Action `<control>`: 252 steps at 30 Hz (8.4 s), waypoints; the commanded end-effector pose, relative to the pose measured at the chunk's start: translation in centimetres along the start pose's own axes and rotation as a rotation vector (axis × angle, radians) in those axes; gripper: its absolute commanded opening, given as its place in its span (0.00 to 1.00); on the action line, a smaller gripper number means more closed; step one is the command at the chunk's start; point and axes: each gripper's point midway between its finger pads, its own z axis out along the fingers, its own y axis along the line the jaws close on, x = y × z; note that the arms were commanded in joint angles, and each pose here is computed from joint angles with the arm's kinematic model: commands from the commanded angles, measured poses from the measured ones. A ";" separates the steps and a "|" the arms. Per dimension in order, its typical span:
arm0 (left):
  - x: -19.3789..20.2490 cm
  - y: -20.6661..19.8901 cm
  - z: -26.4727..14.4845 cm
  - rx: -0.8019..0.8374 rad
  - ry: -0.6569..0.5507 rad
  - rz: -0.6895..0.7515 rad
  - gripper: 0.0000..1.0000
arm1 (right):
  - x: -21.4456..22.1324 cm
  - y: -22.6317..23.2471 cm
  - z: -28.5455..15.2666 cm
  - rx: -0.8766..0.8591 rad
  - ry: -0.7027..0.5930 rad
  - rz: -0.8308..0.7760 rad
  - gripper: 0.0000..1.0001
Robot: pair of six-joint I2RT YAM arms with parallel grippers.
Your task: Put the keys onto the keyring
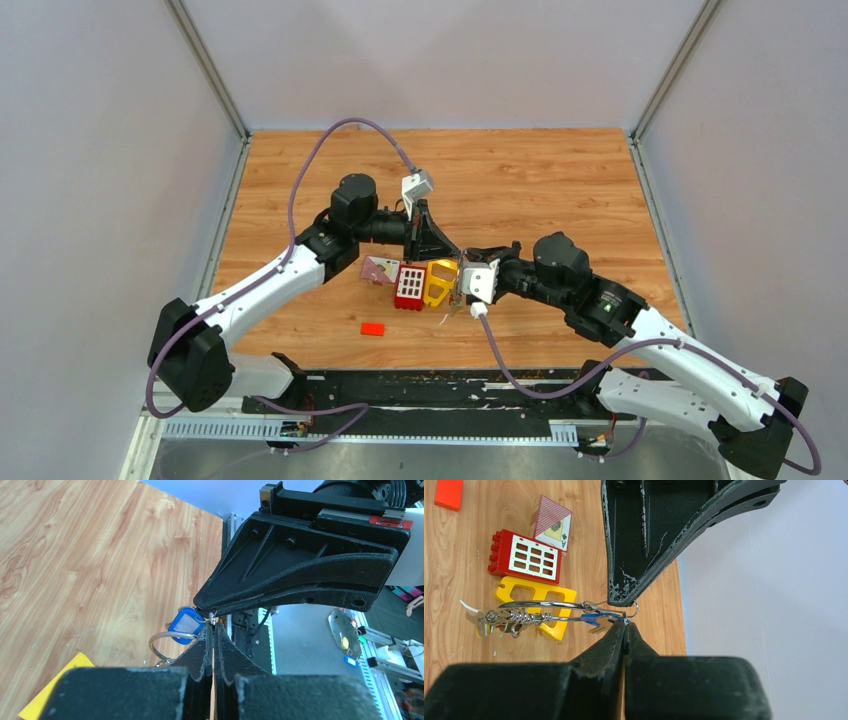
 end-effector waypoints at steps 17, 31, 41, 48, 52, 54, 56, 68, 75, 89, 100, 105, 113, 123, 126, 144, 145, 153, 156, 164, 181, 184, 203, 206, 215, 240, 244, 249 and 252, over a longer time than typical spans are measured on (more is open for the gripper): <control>0.1 -0.6 0.4 0.033 0.000 0.024 0.00 | -2.3 -2.3 -0.9 0.082 -0.074 -0.021 0.00; 0.6 -0.4 0.1 0.019 0.028 0.089 0.00 | -1.5 -2.9 -1.0 0.121 -0.030 -0.032 0.00; 0.8 -0.9 -0.4 0.009 0.066 0.177 0.00 | -1.3 -1.6 -0.2 0.038 -0.028 -0.035 0.00; 1.4 -1.7 -0.4 0.044 0.125 0.233 0.00 | -1.1 -0.9 0.3 -0.005 -0.020 -0.053 0.00; 2.2 -2.4 -0.7 0.088 0.172 0.303 0.00 | -0.9 -1.1 0.3 -0.004 -0.004 -0.072 0.00; 2.5 -2.7 -0.8 0.108 0.184 0.332 0.00 | -0.9 -1.1 0.4 -0.008 -0.001 -0.077 0.00; 2.8 -2.9 -0.9 0.128 0.187 0.351 0.00 | -1.0 -1.1 0.5 -0.015 -0.007 -0.079 0.00; 2.6 -2.4 -1.2 0.073 0.186 0.407 0.00 | -1.8 -0.1 0.4 -0.071 -0.048 -0.062 0.01; 2.0 -2.4 -0.9 0.074 0.177 0.401 0.00 | -0.9 -0.3 0.5 -0.041 -0.012 -0.087 0.03; 1.8 -1.7 -0.3 0.079 0.198 0.383 0.00 | 0.7 0.1 0.0 -0.024 0.059 -0.123 0.11; 0.7 -1.8 -0.4 0.088 0.180 0.454 0.00 | 0.7 0.0 -1.3 0.020 0.039 0.002 0.32; -0.6 -2.0 -1.0 0.078 0.128 0.481 0.00 | 0.2 0.0 -2.4 0.001 -0.039 0.146 0.42; -2.7 -1.3 -1.2 -0.014 0.019 0.452 0.00 | -0.7 2.6 -2.1 -0.196 -0.127 0.363 0.55; -3.3 -2.6 -1.2 0.021 -0.071 0.377 0.00 | 0.3 3.2 0.5 -0.256 -0.098 0.456 0.57; -3.2 -2.9 -1.2 0.036 -0.080 0.368 0.00 | 0.9 2.8 1.5 -0.254 -0.064 0.481 0.48; -3.4 4.5 -2.7 -0.322 -0.113 0.408 0.10 | 1.4 1.0 -0.2 -0.205 0.013 0.423 0.00; -3.0 4.8 -2.7 -0.323 -0.100 0.413 0.17 | 1.6 0.7 -0.3 -0.194 0.023 0.421 0.00; -3.0 4.5 -3.2 -0.330 -0.081 0.489 0.47 | 3.1 -2.5 -1.6 -0.068 0.153 0.374 0.00; -3.6 4.3 -3.5 -0.341 -0.079 0.504 0.53 | 4.3 -3.5 -2.2 -0.019 0.225 0.344 0.00; -3.5 5.1 -3.8 -0.384 -0.066 0.513 0.73 | 7.0 -5.3 -3.9 0.081 0.383 0.251 0.00; 2.0 7.0 -1.6 -0.234 0.061 0.593 0.86 | 12.2 -1.9 -6.7 -0.095 0.759 0.073 0.00; 2.2 7.2 -1.6 -0.236 0.068 0.608 0.87 | 14.1 -2.2 -7.2 -0.059 0.884 0.064 0.00; 5.2 5.3 -0.7 0.010 0.132 0.764 0.88 | 6.6 -1.3 -5.6 -0.179 0.486 0.209 0.00; 5.7 5.3 -1.1 0.000 0.147 0.772 0.89 | 7.2 -2.0 -5.6 -0.146 0.501 0.227 0.00; 5.7 5.2 -2.9 -0.094 0.180 0.796 0.93 | 12.1 -4.1 -6.4 -0.020 0.582 0.385 0.00; 5.2 5.3 -5.6 -0.253 0.185 0.848 0.99 | 29.6 -1.9 -4.4 0.152 0.985 0.550 0.06; 4.9 5.4 -5.9 -0.276 0.189 0.851 1.00 | 28.8 2.1 -1.9 0.052 0.979 0.548 0.08; 4.6 5.8 -6.6 -0.334 0.209 0.816 1.00 | 27.9 6.9 0.3 -0.069 0.984 0.557 0.15; 4.7 5.8 -7.1 -0.356 0.234 0.791 1.00 | 26.9 9.1 1.3 -0.138 0.965 0.558 0.23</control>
